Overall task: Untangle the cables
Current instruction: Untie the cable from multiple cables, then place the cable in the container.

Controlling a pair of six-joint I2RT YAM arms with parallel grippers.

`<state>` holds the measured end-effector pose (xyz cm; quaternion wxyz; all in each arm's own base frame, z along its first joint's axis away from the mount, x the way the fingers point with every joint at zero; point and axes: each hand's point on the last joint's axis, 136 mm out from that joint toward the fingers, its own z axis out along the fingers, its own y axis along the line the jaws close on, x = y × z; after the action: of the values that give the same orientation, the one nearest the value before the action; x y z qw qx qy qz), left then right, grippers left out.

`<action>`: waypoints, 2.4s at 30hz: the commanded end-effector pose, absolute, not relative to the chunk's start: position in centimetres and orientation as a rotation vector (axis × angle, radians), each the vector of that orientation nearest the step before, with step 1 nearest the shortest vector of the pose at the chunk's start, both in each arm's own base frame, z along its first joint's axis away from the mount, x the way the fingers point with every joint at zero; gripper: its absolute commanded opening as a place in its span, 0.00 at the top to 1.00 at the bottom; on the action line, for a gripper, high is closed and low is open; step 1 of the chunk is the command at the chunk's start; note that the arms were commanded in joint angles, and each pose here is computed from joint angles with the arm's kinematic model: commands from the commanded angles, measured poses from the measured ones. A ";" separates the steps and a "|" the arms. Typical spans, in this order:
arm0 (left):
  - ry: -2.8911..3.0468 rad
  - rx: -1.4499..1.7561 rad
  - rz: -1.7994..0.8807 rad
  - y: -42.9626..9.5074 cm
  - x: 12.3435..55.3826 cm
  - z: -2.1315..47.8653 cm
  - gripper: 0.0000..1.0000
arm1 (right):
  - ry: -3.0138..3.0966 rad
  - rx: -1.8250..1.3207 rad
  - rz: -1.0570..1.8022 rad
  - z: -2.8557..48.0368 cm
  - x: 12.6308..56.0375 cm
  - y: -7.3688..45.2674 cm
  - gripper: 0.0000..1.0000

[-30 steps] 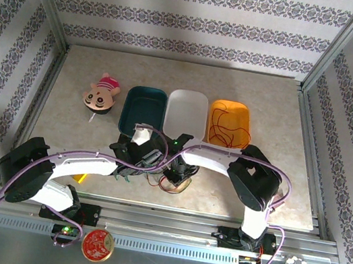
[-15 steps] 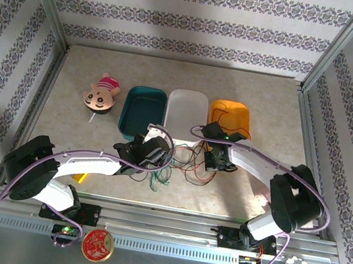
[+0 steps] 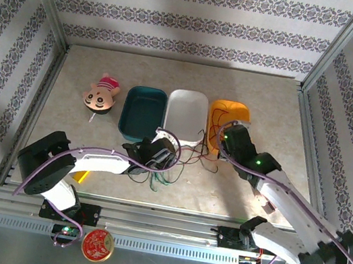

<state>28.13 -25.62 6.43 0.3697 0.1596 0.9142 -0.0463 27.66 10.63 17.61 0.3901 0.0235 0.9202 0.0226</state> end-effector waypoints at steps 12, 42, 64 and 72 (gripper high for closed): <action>2.404 0.509 -0.089 -27.1 28.0 3.4 0.39 | 1.695 0.254 -0.031 34.3 29.2 5.6 1.00; 2.483 0.320 0.192 -20.0 25.9 0.4 1.00 | 1.503 0.518 -0.084 39.9 29.8 -3.6 1.00; 2.429 0.369 0.122 -22.2 27.1 2.2 1.00 | 1.880 0.514 -0.024 25.5 38.9 0.2 1.00; 2.404 0.409 0.085 -23.5 27.7 3.3 1.00 | 2.166 0.595 0.020 15.2 38.2 2.2 1.00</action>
<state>28.42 -23.48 3.29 0.3610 0.1254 0.9239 0.0193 38.72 1.22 17.44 0.4677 0.2194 0.8560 -0.0160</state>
